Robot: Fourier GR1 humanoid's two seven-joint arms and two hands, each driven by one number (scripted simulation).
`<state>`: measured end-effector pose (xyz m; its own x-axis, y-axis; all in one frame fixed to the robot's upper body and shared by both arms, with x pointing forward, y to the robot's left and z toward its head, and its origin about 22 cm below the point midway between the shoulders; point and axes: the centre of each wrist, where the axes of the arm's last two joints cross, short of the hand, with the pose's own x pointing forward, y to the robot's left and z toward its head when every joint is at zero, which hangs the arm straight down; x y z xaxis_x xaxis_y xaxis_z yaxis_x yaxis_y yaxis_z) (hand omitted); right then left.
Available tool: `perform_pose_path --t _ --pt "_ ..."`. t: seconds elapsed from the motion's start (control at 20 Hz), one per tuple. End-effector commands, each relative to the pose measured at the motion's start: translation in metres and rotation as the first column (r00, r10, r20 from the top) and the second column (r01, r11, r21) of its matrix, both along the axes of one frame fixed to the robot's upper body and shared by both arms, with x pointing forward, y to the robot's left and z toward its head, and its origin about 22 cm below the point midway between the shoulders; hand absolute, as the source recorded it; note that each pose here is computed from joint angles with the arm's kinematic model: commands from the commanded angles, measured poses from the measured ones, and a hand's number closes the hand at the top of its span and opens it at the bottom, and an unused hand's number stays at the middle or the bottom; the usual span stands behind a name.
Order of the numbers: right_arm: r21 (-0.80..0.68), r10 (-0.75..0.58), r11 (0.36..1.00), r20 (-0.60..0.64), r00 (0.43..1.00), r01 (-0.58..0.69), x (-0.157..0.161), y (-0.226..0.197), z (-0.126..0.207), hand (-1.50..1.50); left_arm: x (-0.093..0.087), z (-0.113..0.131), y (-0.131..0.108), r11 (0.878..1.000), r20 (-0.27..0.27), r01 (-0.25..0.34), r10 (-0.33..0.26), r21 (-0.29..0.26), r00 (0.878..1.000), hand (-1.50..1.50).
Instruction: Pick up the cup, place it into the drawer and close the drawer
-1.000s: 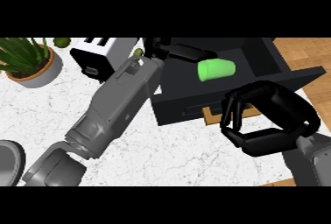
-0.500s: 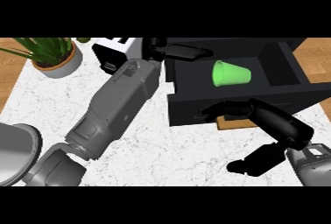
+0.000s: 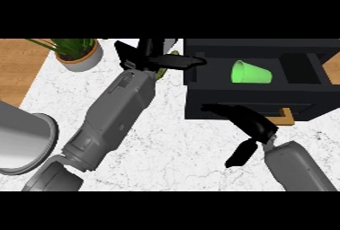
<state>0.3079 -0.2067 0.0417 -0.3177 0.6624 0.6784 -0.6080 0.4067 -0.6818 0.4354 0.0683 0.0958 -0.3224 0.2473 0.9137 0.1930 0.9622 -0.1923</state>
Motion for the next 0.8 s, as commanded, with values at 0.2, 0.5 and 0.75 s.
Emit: perform_pose_path --t 0.2,0.5,0.75 --pt "-0.092 -0.073 0.993 -0.017 0.997 0.071 0.041 -0.008 -0.062 1.5 -0.01 -0.025 0.037 0.999 0.001 0.003 -0.003 -0.041 1.0 -1.5" --pt "0.029 -0.17 0.985 0.098 0.98 0.168 0.087 -0.033 -0.031 1.5 -0.012 -0.027 0.062 0.999 0.002 0.015 -0.015 -0.042 1.0 -1.5" --pt "0.119 -0.286 0.956 0.165 0.944 0.269 0.113 -0.055 0.003 1.5 -0.019 -0.034 0.074 0.997 -0.007 0.061 -0.061 -0.037 0.998 -1.5"
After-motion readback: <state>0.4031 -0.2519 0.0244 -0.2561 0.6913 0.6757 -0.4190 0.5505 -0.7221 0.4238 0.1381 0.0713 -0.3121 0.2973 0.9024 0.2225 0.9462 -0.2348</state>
